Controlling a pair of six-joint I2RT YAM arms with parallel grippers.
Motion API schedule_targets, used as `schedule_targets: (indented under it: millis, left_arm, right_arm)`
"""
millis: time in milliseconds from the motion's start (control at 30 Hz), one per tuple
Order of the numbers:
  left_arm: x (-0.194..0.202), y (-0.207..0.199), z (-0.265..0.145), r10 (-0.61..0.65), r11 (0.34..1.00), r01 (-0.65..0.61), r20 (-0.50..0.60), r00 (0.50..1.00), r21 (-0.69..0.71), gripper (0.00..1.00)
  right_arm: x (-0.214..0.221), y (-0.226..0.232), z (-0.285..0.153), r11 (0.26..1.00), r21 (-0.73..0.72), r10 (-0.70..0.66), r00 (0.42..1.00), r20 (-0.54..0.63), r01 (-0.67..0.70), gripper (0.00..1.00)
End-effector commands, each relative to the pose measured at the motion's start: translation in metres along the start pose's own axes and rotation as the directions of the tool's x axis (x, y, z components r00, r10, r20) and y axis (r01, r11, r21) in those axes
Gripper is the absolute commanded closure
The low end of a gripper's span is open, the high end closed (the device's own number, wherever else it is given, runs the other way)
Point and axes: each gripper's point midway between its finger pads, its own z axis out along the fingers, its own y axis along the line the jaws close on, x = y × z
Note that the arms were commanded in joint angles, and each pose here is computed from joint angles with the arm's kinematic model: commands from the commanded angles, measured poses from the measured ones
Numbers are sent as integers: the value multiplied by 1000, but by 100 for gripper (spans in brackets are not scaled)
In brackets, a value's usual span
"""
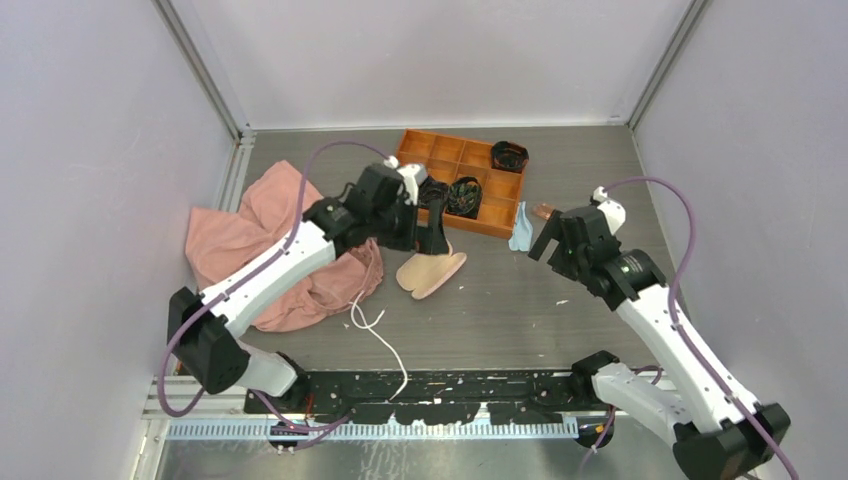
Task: Organize the sunglasses
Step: Place the sunglasses case at the center of the board, then adjust the glasses cleaning cloth at the center of the board.
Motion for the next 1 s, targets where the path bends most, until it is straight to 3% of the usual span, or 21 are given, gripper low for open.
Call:
schedule_targets:
  millis: [0,100,233,333,533,667,800,967]
  left_arm:
    - [33,-18,2,-40,999,40,-15,999,-15,0]
    - [59,-39,9,-11,1000,11,-36,999,-1,0]
    - [86,-33,11,32,993,-41,-78,996,-110,0]
    - [99,-35,8,-4,997,-1,-61,998,-82,0]
    - [111,-23,-1,-65,995,65,2,998,-72,0]
    - [115,-13,-3,-79,990,79,4,997,-118,0]
    - [116,-13,-4,-92,989,92,6,996,-115,0]
    - [115,-16,0,-87,992,88,10,996,-96,0]
  right_arm:
    - [-6,26,35,998,-53,45,999,0,-45,2]
    - [-4,36,66,992,-65,102,993,-55,-106,8]
    - [-10,38,111,989,-43,140,987,-82,-144,27]
    - [-7,34,140,989,-6,145,983,-110,-146,39]
    - [17,25,186,987,70,154,967,-203,-142,39]
    - [28,25,204,984,83,175,955,-238,-160,46]
    - [27,25,204,984,82,175,958,-225,-161,63]
    - [25,13,195,986,100,149,969,-197,-132,97]
